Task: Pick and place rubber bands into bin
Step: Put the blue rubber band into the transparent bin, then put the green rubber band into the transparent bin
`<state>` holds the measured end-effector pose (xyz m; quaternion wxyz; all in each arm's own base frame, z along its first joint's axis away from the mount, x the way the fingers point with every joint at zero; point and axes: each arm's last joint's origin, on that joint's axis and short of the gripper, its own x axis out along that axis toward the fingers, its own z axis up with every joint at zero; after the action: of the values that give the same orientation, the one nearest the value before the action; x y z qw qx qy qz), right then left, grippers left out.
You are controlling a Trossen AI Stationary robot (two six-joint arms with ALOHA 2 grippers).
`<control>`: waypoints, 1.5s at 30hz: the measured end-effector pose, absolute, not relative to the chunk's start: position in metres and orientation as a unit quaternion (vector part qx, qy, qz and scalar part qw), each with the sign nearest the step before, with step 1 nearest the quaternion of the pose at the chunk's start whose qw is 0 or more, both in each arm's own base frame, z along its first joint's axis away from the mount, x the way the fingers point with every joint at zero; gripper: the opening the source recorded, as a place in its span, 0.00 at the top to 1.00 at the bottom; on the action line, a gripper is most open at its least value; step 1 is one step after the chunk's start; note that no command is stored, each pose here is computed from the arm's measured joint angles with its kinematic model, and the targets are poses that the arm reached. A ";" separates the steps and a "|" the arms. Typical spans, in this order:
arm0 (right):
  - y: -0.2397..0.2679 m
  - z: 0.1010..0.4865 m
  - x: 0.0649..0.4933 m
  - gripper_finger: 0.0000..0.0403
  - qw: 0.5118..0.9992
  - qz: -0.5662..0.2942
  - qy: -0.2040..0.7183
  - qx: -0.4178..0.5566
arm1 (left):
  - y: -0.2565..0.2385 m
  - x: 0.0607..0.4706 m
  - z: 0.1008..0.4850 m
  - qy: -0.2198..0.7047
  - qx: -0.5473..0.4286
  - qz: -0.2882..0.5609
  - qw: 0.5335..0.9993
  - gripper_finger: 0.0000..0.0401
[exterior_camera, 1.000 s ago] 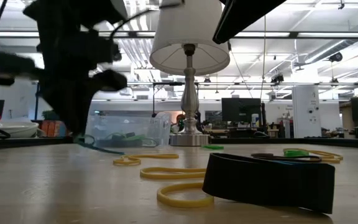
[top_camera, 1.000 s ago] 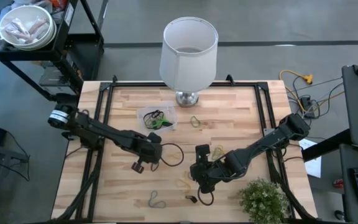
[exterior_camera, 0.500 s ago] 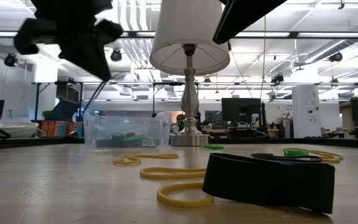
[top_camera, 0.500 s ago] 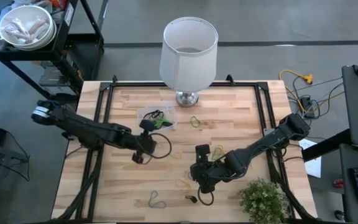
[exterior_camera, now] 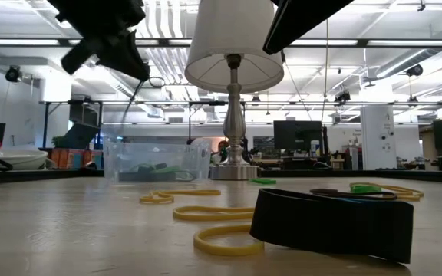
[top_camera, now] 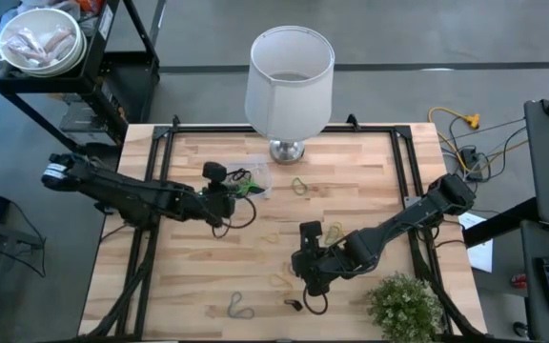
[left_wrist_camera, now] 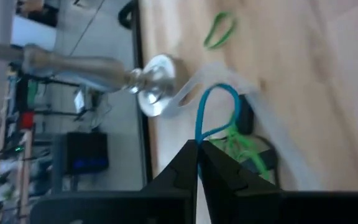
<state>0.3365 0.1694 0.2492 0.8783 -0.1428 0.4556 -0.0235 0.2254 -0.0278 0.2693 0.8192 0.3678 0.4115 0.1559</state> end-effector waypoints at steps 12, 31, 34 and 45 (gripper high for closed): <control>0.169 0.249 0.336 0.85 0.878 -0.023 0.456 -0.143 | 0.017 0.230 0.267 0.434 0.321 0.175 0.823 1.00; 0.169 0.249 0.336 0.84 0.878 -0.023 0.456 -0.143 | 0.048 0.229 0.234 0.480 0.264 0.169 0.819 1.00; 0.170 0.249 0.336 0.84 0.878 -0.024 0.456 -0.143 | 0.049 0.233 0.229 0.487 0.264 0.168 0.816 0.99; 0.169 0.249 0.336 0.85 0.878 -0.024 0.456 -0.142 | 0.051 0.242 0.221 0.500 0.267 0.181 0.804 0.76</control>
<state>0.3364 0.1694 0.2491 0.8784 -0.1416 0.4559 -0.0242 0.2422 0.0511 0.2211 0.8035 0.2668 0.5005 0.1808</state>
